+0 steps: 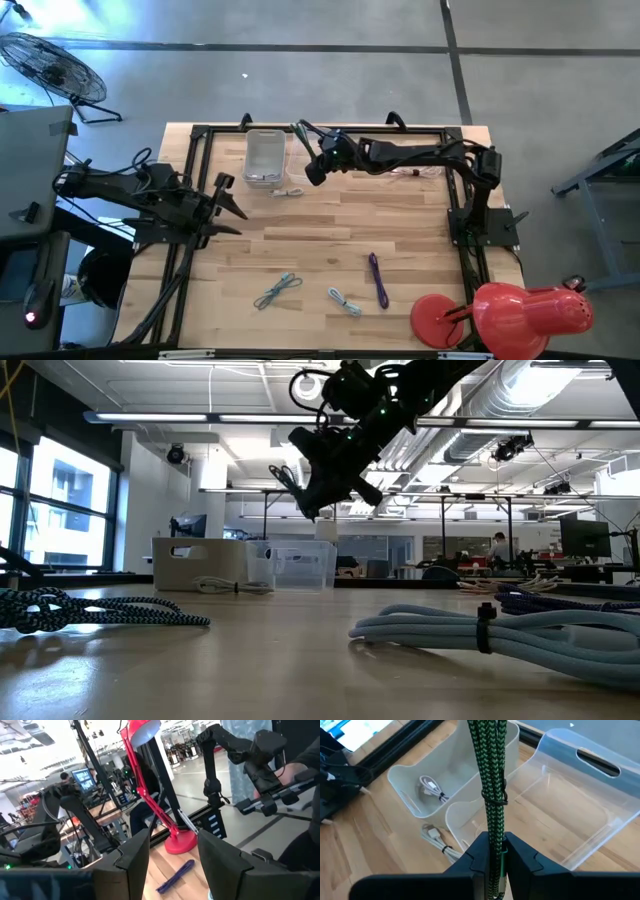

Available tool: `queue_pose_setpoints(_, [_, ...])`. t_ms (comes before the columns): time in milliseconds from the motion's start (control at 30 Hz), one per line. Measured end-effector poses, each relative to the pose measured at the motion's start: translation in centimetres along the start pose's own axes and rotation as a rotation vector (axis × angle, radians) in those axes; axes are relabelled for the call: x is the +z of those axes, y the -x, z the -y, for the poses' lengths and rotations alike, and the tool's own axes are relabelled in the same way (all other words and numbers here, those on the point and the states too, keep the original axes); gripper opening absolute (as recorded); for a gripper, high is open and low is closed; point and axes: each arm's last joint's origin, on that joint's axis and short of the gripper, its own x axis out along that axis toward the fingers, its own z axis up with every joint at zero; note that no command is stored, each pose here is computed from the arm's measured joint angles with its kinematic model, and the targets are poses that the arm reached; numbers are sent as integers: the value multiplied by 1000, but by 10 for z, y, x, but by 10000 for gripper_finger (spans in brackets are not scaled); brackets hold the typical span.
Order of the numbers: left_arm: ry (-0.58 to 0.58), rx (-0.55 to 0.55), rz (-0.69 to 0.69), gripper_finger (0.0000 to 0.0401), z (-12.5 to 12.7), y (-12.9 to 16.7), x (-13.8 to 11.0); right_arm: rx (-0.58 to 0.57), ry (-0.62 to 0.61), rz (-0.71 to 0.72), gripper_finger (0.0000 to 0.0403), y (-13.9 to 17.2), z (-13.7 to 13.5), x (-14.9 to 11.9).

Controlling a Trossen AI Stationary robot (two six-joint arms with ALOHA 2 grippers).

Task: Pick & Place USB Port
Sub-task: Put the striped green charger cable into the transparent bin, then put the striped blue charger cable into the transparent bin

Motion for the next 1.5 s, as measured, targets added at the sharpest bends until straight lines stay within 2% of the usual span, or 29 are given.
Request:
queue_pose_setpoints(100, [3,-5,-13,165,0,0,-1,0,6,3,37,0,0,0])
queue_pose_setpoints(300, [7,-6,-23,165,1,0,-2,-9,14,9,89,-2,7,4])
queue_pose_setpoints(433, [9,-8,-27,165,1,0,-3,-3,21,5,94,-2,7,4])
queue_pose_setpoints(567, [10,-9,-30,165,1,0,-3,50,63,-15,96,-2,3,2])
queue_pose_setpoints(667, [14,-16,-47,165,2,0,-5,125,109,-4,97,-1,-3,3])
queue_pose_setpoints(767, [22,-20,-60,165,2,0,-6,281,159,-18,98,3,-10,6])
queue_pose_setpoints(933, [24,-36,-102,165,4,0,-10,588,228,-113,98,32,-20,13])
queue_pose_setpoints(1033, [-11,-40,-133,165,5,1,-13,657,235,-170,98,53,-25,14])
queue_pose_setpoints(1167, [-71,-15,-196,165,5,1,-17,590,279,-201,98,85,-25,14])
queue_pose_setpoints(1400, [-109,70,-291,165,4,3,-23,205,264,-299,98,133,-12,1])
queue_pose_setpoints(1500, [-107,71,-319,165,4,3,-25,115,236,-364,98,144,-16,-12])
